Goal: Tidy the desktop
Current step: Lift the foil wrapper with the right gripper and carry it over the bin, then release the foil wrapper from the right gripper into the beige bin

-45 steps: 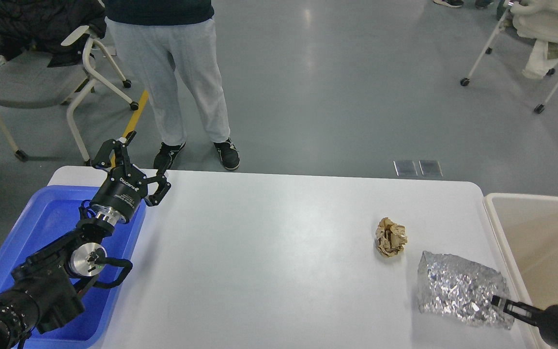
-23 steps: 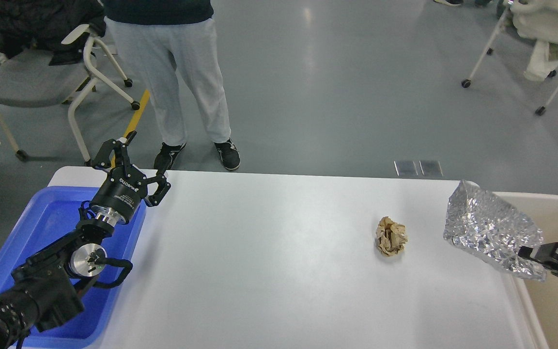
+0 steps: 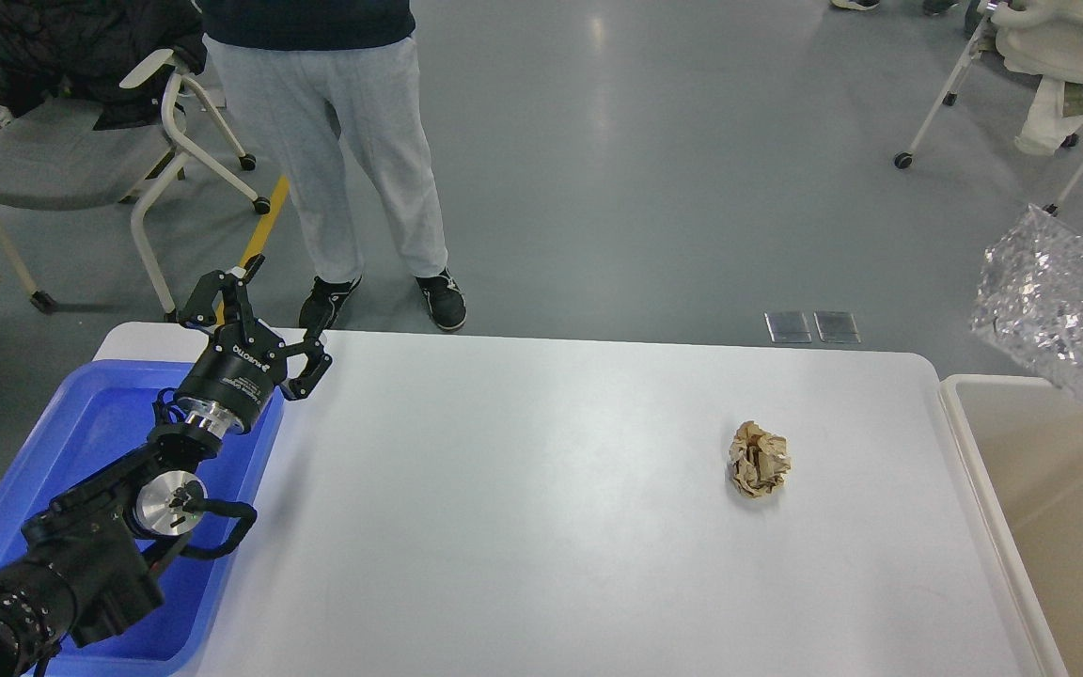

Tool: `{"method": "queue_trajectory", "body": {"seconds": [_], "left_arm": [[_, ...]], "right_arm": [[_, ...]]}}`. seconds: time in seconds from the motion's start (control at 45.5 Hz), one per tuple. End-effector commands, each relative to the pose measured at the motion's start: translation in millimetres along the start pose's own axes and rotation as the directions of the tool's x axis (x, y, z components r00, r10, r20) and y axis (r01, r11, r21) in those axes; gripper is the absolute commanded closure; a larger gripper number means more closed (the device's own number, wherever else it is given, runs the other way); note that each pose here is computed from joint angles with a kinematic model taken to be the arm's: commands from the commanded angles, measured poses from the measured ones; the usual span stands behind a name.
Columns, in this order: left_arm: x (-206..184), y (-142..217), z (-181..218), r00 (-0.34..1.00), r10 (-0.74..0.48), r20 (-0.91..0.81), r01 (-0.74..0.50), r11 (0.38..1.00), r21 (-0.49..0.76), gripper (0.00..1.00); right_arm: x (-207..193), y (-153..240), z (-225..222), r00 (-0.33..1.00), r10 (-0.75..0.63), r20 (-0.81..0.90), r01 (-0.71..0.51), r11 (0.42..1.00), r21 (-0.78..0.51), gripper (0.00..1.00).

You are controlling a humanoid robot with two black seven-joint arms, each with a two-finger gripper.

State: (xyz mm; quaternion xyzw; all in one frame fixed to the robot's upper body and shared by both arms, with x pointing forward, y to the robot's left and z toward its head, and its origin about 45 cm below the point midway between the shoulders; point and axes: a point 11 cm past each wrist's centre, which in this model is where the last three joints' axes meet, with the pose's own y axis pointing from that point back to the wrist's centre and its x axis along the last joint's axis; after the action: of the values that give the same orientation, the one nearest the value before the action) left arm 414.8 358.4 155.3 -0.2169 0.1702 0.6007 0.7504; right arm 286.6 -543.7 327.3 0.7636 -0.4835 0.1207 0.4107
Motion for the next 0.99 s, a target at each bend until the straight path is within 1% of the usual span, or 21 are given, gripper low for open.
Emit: {"method": "queue_trajectory", "body": {"seconds": [0.0,0.11,0.198,0.374,0.726,0.836,0.968], "left_arm": [[0.0,0.0,0.0,1.0,0.0,0.0,0.0,1.0,0.0,0.0],[0.0,0.0,0.0,1.0,0.0,0.0,0.0,1.0,0.0,0.0],[0.0,0.0,0.0,1.0,0.0,0.0,0.0,1.0,0.0,0.0],[0.0,0.0,0.0,1.0,0.0,0.0,0.0,1.0,0.0,0.0],[0.1,0.0,0.1,1.0,0.001,-0.001,-0.001,1.0,-0.001,0.0],[0.1,0.0,0.1,1.0,0.001,-0.001,-0.001,1.0,-0.001,0.0],[0.0,0.0,0.0,1.0,0.0,0.0,0.0,1.0,0.0,0.0]], "right_arm": [[46.4,2.9,30.2,0.974,0.196,0.112,-0.181,0.974,-0.135,1.0],[49.4,-6.3,66.7,0.936,0.309,0.165,-0.262,0.93,-0.256,1.0],[46.8,-15.3,94.0,0.897,0.401,0.187,-0.318,0.879,-0.355,1.0],[24.7,-35.1,129.5,0.829,0.51,0.229,-0.36,0.801,-0.479,1.0],[-45.2,-77.2,176.3,0.757,0.595,0.268,-0.341,0.711,-0.615,1.0],[-66.6,-85.2,189.2,0.71,0.64,0.294,-0.321,0.666,-0.674,1.0],[-88.5,-91.2,196.2,0.675,0.656,0.338,-0.278,0.651,-0.707,1.0]]}}
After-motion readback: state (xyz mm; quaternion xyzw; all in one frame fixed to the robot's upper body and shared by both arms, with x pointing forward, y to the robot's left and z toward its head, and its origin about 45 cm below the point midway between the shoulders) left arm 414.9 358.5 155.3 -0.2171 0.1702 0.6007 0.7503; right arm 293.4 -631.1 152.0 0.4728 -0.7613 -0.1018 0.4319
